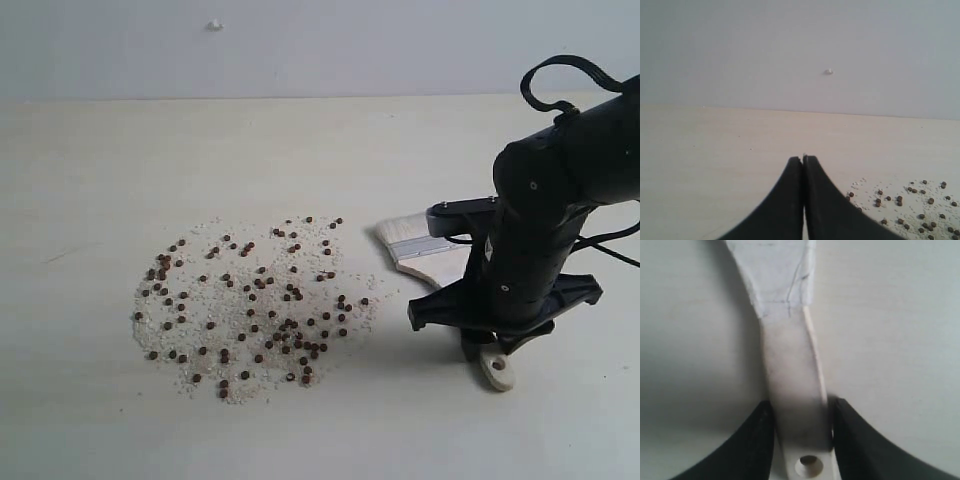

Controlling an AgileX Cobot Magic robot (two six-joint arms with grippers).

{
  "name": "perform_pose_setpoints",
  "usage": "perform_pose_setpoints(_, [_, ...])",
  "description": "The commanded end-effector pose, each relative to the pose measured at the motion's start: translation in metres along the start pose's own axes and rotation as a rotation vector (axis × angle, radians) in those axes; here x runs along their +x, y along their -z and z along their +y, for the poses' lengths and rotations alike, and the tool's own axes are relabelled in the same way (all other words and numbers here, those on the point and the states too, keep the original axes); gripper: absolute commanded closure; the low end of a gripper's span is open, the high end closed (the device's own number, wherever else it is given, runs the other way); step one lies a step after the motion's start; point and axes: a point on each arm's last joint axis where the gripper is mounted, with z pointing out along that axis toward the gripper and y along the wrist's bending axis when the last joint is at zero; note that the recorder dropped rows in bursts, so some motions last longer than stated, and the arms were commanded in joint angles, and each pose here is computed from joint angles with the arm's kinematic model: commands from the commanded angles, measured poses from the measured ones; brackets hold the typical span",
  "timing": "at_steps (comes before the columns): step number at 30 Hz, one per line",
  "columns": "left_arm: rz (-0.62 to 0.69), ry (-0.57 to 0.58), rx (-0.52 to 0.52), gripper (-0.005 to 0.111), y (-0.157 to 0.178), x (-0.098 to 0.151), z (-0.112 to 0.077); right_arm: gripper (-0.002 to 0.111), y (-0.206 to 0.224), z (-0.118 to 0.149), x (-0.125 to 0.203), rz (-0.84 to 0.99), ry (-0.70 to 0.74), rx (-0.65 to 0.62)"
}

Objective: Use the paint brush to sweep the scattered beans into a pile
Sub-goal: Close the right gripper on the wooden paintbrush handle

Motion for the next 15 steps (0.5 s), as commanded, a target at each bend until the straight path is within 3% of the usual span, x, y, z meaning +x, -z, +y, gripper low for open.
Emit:
perform_pose_setpoints(1, [-0.017,0.009,0.008,0.107,0.001,-0.002,-0.001,0.094,0.000,0.000,-0.001,-0.013,0.029,0.004])
perform_pose_setpoints(3, [-0.017,0.009,0.008,0.107,0.001,-0.002,-0.001,0.108,0.000,0.000,-0.001,-0.013,0.053,0.005])
perform_pose_setpoints(15, [-0.017,0.009,0.008,0.107,0.001,-0.002,-0.001,0.108,0.011,0.000,-0.001,-0.053,0.095,-0.008])
